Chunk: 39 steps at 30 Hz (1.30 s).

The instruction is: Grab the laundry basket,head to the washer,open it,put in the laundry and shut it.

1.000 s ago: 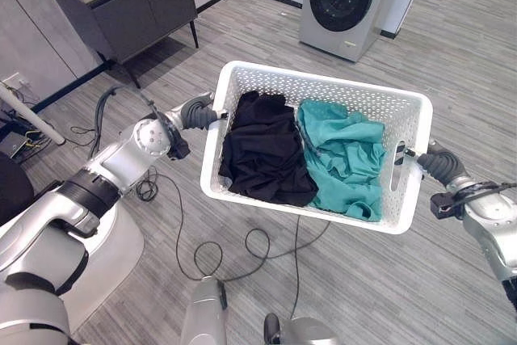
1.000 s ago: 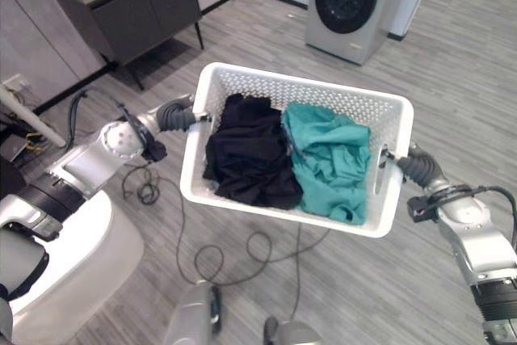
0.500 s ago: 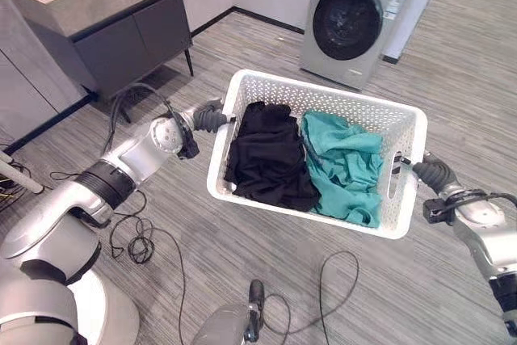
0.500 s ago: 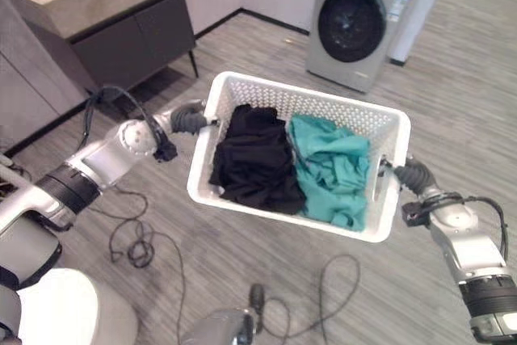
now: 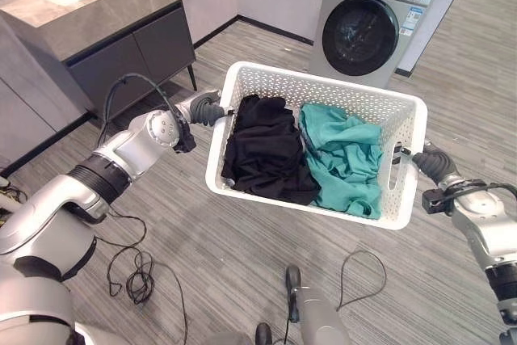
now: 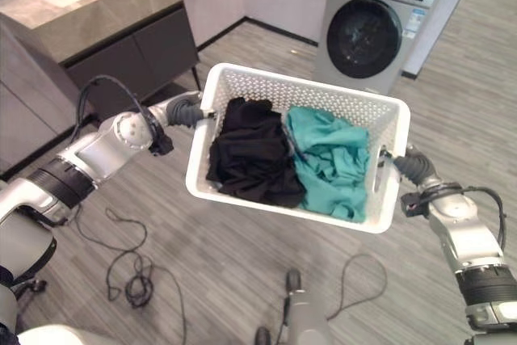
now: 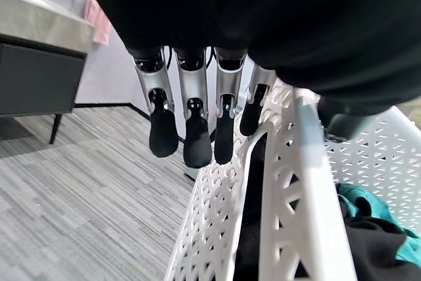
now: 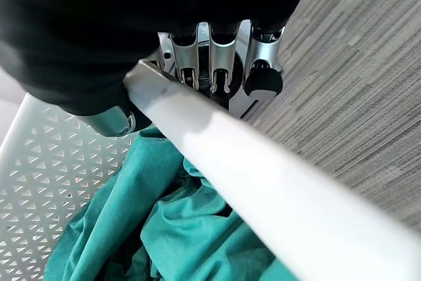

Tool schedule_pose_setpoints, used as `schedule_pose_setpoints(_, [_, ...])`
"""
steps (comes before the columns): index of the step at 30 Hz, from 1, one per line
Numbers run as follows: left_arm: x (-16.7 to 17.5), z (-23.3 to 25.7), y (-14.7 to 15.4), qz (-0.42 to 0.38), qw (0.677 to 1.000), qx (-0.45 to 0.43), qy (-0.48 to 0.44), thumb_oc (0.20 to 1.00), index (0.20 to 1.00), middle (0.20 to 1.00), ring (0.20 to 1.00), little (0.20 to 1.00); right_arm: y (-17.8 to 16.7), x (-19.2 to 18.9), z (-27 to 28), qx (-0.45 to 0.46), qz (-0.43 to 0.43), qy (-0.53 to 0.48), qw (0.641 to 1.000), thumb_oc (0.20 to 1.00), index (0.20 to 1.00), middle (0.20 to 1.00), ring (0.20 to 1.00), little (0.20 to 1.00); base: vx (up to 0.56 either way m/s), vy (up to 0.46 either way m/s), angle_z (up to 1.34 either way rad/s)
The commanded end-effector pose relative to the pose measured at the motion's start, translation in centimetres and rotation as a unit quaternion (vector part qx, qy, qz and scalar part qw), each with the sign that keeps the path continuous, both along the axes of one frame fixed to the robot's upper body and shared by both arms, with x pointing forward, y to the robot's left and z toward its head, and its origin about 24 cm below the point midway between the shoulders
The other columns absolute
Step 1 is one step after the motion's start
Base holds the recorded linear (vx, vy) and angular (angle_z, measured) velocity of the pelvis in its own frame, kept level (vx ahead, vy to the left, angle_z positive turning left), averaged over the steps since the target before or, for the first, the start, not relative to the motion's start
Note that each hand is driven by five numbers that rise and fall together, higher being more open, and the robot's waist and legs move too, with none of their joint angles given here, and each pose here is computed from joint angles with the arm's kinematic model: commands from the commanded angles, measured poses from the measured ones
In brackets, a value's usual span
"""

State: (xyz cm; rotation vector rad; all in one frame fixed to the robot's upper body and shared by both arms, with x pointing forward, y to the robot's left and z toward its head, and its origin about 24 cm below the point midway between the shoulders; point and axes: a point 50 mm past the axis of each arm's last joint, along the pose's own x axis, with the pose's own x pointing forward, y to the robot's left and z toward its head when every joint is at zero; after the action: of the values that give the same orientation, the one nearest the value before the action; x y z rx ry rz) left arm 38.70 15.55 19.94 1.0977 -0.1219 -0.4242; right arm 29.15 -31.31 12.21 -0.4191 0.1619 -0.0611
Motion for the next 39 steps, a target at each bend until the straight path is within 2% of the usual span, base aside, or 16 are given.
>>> schedule_pose_setpoints(1, [0.3,3.8,1.0,0.006,0.996,-0.039,-0.076,0.200,0.200,0.200,0.200,0.200,-5.3,-1.5,6.5,-0.058,-0.081,-0.096,0.990,0.200,0.200,0.200,0.200,0.200,0.35,-0.230,0.53])
schedule_pose_setpoints(6, [-0.2,3.1,2.9,0.019,0.997,-0.037,-0.065,0.200,0.200,0.200,0.200,0.200,-5.3,-1.4,6.2,-0.062,-0.077,-0.085,0.992,0.200,0.200,0.200,0.200,0.200,0.45,-0.363,-0.01])
schedule_pose_setpoints(14, [-0.8,5.2,4.2,0.036,0.994,-0.054,-0.087,0.200,0.200,0.200,0.200,0.200,-4.6,-0.5,7.3,-0.053,-0.079,-0.111,0.989,0.200,0.200,0.200,0.200,0.200,0.25,-0.369,-0.54])
schedule_pose_setpoints(18, [-0.7,6.7,3.6,0.029,0.993,-0.054,-0.104,0.200,0.200,0.200,0.200,0.200,-3.8,-0.2,7.5,-0.064,-0.064,-0.111,0.990,0.200,0.200,0.200,0.200,0.200,0.30,-0.134,-0.47])
schedule_pose_setpoints(26, [-0.5,4.0,1.1,-0.005,0.994,-0.070,-0.079,0.200,0.200,0.200,0.200,0.200,-2.6,0.6,5.5,-0.045,-0.047,-0.099,0.993,0.200,0.200,0.200,0.200,0.200,0.29,-0.028,-0.68])
schedule_pose_setpoints(35, [-0.5,3.5,0.5,-0.010,0.994,-0.074,-0.077,0.200,0.200,0.200,0.200,0.200,-1.9,1.0,4.7,-0.028,-0.040,-0.095,0.994,0.200,0.200,0.200,0.200,0.200,0.29,-0.025,0.00])
schedule_pose_setpoints(39, [-0.5,3.1,0.2,-0.013,0.995,-0.068,-0.078,0.200,0.200,0.200,0.200,0.200,0.5,2.1,3.9,-0.015,-0.003,-0.096,0.995,0.200,0.200,0.200,0.200,0.200,0.42,0.027,-0.13])
